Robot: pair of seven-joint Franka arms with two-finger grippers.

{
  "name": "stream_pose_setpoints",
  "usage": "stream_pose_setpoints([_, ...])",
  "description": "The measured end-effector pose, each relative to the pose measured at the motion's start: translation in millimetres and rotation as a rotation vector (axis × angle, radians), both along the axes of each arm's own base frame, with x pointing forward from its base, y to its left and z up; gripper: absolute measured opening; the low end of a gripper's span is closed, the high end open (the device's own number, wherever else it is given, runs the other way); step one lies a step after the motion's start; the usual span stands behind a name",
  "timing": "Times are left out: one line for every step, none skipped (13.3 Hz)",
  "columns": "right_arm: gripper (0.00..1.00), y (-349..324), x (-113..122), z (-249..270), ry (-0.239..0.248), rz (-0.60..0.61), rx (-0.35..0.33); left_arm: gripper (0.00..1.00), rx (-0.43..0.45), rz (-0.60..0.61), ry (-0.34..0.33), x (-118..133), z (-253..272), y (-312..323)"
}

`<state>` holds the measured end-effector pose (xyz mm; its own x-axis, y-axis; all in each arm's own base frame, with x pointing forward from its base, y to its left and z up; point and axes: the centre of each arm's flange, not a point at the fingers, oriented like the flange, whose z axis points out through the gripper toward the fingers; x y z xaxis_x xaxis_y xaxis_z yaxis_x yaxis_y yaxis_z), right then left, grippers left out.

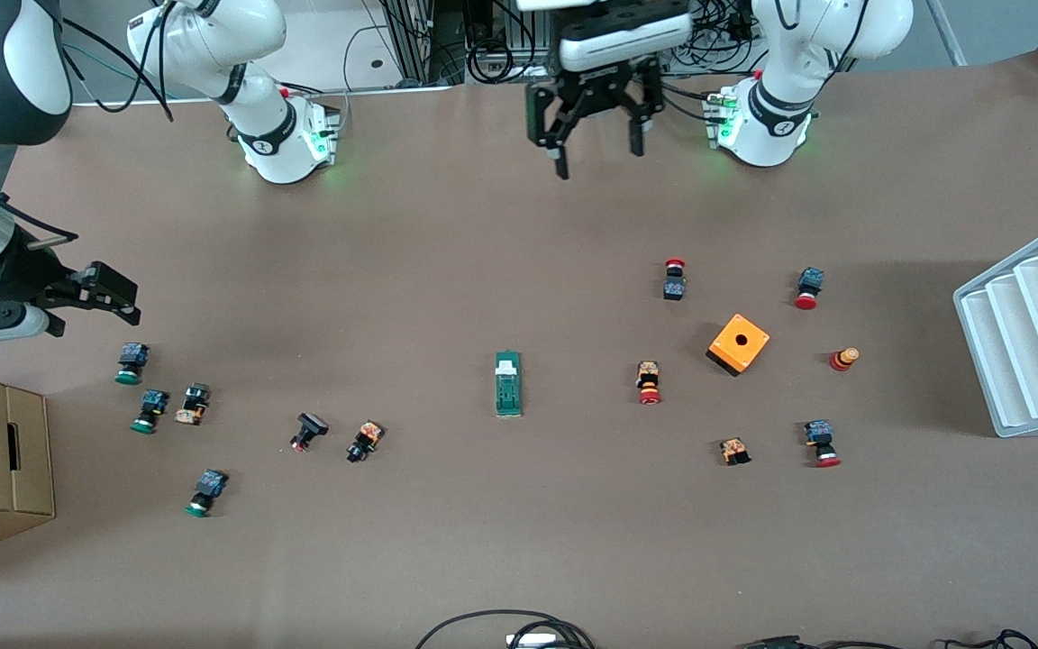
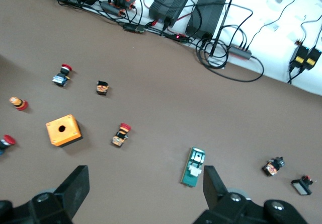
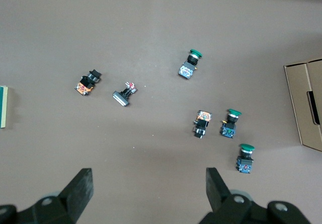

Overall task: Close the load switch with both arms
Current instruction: 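Move the left gripper over the green load switch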

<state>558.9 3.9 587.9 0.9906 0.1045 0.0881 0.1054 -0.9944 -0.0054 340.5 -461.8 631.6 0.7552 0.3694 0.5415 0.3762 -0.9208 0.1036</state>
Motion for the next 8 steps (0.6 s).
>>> stream_pose_setpoints([1.0,0,0,0,0.0,0.0,0.0,1.0,0.007,0.001,-0.035,-10,-21,-12])
stream_pose_setpoints([1.0,0,0,0,0.0,0.0,0.0,1.0,0.015,-0.001,-0.073,-20,-45,-23])
stream_pose_setpoints([1.0,0,0,0,0.0,-0.001,0.0,1.0,0.026,-0.005,-0.108,-29,-68,-32])
stream_pose_setpoints([1.0,0,0,0,0.0,0.0,0.0,1.0,0.045,-0.015,-0.14,-39,-90,-41])
stream_pose_setpoints([1.0,0,0,0,0.0,0.0,0.0,1.0,0.067,-0.034,-0.17,-49,-110,-50])
stream_pose_setpoints([1.0,0,0,0,0.0,0.0,0.0,1.0,0.097,-0.061,-0.2,-57,-128,-58])
stream_pose_setpoints([1.0,0,0,0,0.0,0.0,0.0,1.0,0.129,-0.093,-0.231,-62,-144,-65])
stream_pose_setpoints([1.0,0,0,0,0.0,0.0,0.0,1.0,0.16,-0.127,-0.256,-66,-159,-72])
